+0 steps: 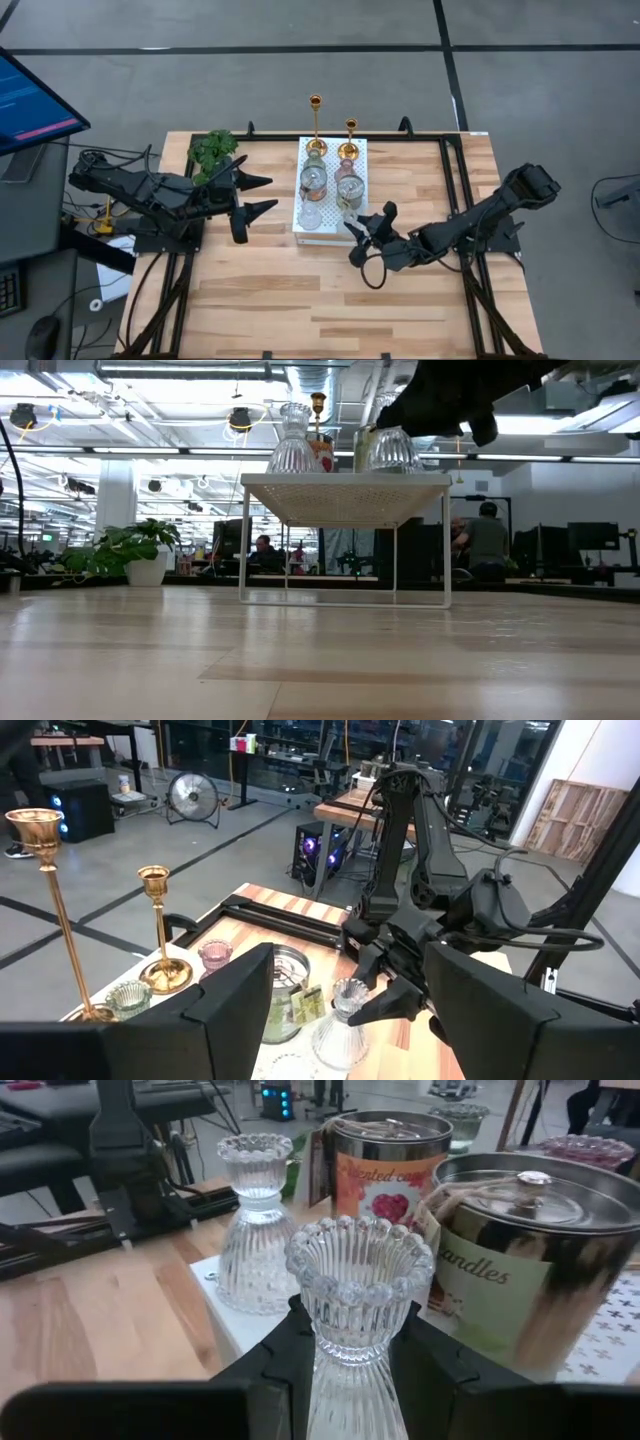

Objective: Pick & Place candle stick holders
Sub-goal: Put the transparent glass candle holder on the shelf

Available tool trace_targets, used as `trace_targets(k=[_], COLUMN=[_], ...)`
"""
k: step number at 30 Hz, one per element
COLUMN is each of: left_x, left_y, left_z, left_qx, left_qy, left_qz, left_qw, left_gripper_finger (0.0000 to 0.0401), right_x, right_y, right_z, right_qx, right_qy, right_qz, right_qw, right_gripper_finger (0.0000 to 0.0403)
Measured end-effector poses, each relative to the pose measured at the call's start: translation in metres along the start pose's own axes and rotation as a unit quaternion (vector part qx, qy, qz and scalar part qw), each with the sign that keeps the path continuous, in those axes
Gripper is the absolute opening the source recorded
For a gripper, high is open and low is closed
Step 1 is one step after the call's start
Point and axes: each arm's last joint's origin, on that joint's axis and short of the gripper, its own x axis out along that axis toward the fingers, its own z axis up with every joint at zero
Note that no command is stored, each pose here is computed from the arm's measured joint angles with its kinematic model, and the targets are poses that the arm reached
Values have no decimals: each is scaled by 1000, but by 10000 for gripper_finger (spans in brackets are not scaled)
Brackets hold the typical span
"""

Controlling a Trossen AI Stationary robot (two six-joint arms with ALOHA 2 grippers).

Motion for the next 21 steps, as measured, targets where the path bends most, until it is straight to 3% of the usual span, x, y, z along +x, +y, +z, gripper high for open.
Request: trace_targets(k=[21], left_x=[0], left_y=[0], left_z=[0], left_qx=[2], left_qy=[0], left_qz=[0], left_qw=[1000], left_gripper_finger=[260], right_x=[12], right_y=[-8], right_z=[4], right_qx=[-27], right_qy=[-3], right_qz=[-25], right_qw=[999], right_gripper_finger=[98])
